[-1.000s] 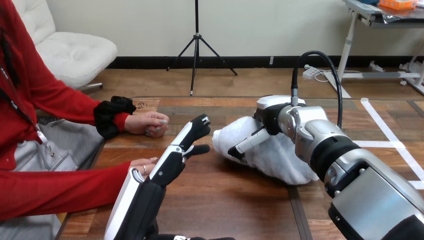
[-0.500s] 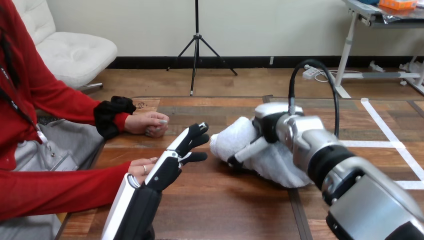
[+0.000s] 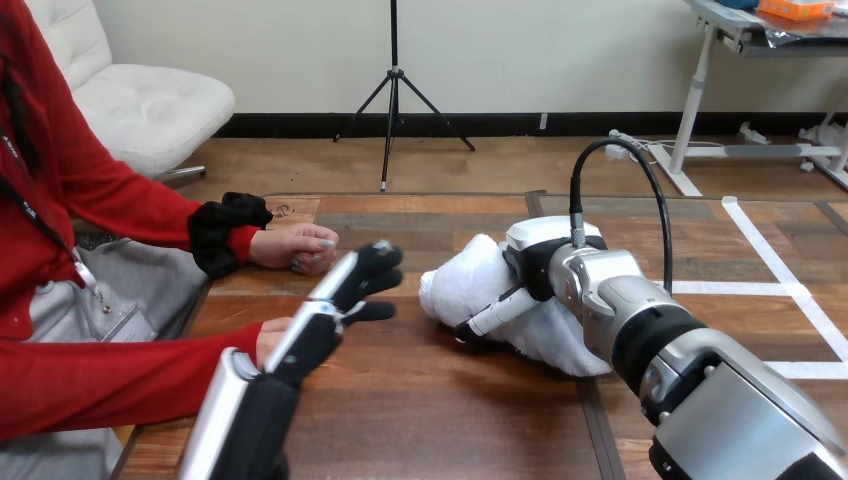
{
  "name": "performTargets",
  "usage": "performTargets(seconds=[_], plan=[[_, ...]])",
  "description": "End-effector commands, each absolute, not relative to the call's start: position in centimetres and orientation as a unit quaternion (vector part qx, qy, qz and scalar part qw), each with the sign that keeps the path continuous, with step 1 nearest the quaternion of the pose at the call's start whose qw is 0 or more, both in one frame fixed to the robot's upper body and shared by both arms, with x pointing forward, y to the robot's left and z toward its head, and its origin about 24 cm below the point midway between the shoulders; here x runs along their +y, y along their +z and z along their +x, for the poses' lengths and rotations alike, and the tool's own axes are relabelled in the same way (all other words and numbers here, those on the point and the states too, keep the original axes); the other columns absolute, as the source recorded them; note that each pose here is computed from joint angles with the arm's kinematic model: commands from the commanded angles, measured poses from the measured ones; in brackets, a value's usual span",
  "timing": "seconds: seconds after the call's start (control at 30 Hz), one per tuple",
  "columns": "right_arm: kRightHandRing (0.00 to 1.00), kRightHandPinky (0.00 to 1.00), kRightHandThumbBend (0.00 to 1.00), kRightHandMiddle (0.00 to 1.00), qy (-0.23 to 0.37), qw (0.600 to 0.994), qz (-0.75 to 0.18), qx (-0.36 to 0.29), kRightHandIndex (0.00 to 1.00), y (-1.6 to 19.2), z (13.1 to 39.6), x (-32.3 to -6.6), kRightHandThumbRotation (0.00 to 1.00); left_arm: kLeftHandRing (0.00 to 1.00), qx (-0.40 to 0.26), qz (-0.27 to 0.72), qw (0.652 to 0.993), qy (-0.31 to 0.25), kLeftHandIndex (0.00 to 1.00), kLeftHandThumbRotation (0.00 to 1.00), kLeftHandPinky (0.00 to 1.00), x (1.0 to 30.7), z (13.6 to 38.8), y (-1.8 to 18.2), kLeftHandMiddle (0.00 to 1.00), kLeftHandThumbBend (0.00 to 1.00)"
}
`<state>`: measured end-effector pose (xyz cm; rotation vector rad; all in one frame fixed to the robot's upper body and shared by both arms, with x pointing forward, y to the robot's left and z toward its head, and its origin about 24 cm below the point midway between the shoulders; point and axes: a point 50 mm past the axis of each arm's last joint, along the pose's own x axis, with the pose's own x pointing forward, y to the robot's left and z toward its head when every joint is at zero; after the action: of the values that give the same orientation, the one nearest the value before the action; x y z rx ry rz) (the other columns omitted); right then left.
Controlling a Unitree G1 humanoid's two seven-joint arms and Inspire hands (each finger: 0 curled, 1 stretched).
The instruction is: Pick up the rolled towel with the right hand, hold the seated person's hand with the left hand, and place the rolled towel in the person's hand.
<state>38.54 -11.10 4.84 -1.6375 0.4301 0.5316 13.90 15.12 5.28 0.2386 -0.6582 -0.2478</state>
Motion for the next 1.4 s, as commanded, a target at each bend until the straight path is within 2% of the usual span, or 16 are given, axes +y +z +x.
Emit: performTargets(seconds=[0.0, 0.07, 0.1, 0.2, 0.27, 0.37, 0.43, 0.6, 0.77, 0.93, 1.03, 1.37], plan=[[0.93, 0.82, 1.0, 0.94, 0.212, 0.672, -0.684, 0.19, 0.98, 4.1, 38.2, -11.9, 0.68, 0.83, -0.359, 0.108, 0.92, -0.111, 0.9, 0.54, 0.73, 15.0, 14.4, 6.5, 0.88, 1.0], [0.89, 0.79, 1.0, 0.93, 0.202, 0.685, -0.674, 0.189, 0.97, 3.9, 38.1, -12.0, 0.62, 0.83, -0.357, 0.112, 0.921, -0.109, 0.9, 0.54, 0.72, 15.1, 14.4, 6.5, 0.88, 1.0], [0.88, 0.78, 1.0, 0.93, 0.199, 0.687, -0.674, 0.186, 0.96, 3.9, 38.1, -12.0, 0.55, 0.83, -0.357, 0.116, 0.921, -0.107, 0.91, 0.54, 0.72, 15.2, 14.4, 6.5, 0.88, 1.0], [0.84, 0.76, 1.0, 0.9, 0.197, 0.688, -0.675, 0.179, 0.94, 3.7, 38.0, -12.0, 0.46, 0.82, -0.358, 0.132, 0.919, -0.099, 0.91, 0.55, 0.71, 15.3, 14.3, 6.6, 0.87, 1.0], [0.8, 0.71, 1.0, 0.87, 0.194, 0.691, -0.674, 0.174, 0.93, 3.6, 38.0, -12.0, 0.41, 0.82, -0.359, 0.129, 0.919, -0.099, 0.91, 0.56, 0.7, 15.3, 14.3, 6.6, 0.87, 1.0], [0.7, 0.57, 1.0, 0.81, 0.189, 0.699, -0.669, 0.166, 0.9, 3.6, 38.0, -12.0, 0.31, 0.82, -0.363, 0.124, 0.918, -0.103, 0.91, 0.55, 0.71, 15.3, 14.4, 6.5, 0.87, 1.0], [0.61, 0.48, 0.99, 0.73, 0.188, 0.704, -0.665, 0.162, 0.82, 3.6, 38.0, -12.0, 0.2, 0.82, -0.366, 0.131, 0.916, -0.102, 0.91, 0.56, 0.71, 15.3, 14.4, 6.5, 0.87, 1.0], [0.45, 0.35, 0.96, 0.56, 0.184, 0.726, -0.645, 0.153, 0.66, 3.7, 38.0, -12.2, 0.07, 0.82, -0.365, 0.128, 0.916, -0.104, 0.91, 0.55, 0.72, 15.4, 14.4, 6.5, 0.87, 1.0], [0.38, 0.31, 0.94, 0.48, 0.177, 0.744, -0.631, 0.133, 0.56, 3.8, 38.0, -12.3, 0.02, 0.82, -0.369, 0.122, 0.915, -0.104, 0.9, 0.55, 0.71, 15.4, 14.5, 6.5, 0.87, 1.0], [0.42, 0.34, 0.91, 0.49, 0.174, 0.745, -0.634, 0.11, 0.52, 3.9, 38.1, -12.4, 0.01, 0.81, -0.367, 0.137, 0.915, -0.095, 0.9, 0.56, 0.69, 15.5, 14.5, 6.5, 0.86, 1.0], [0.43, 0.36, 0.89, 0.49, 0.161, 0.783, -0.591, 0.105, 0.49, 4.1, 38.1, -12.6, 0.0, 0.81, -0.364, 0.134, 0.917, -0.097, 0.9, 0.56, 0.69, 15.5, 14.5, 6.6, 0.86, 1.0], [0.45, 0.42, 0.88, 0.46, 0.141, 0.838, -0.522, 0.08, 0.42, 4.5, 38.1, -13.3, 0.0, 0.82, -0.36, 0.128, 0.918, -0.102, 0.9, 0.55, 0.72, 15.6, 14.6, 6.6, 0.86, 1.0]])
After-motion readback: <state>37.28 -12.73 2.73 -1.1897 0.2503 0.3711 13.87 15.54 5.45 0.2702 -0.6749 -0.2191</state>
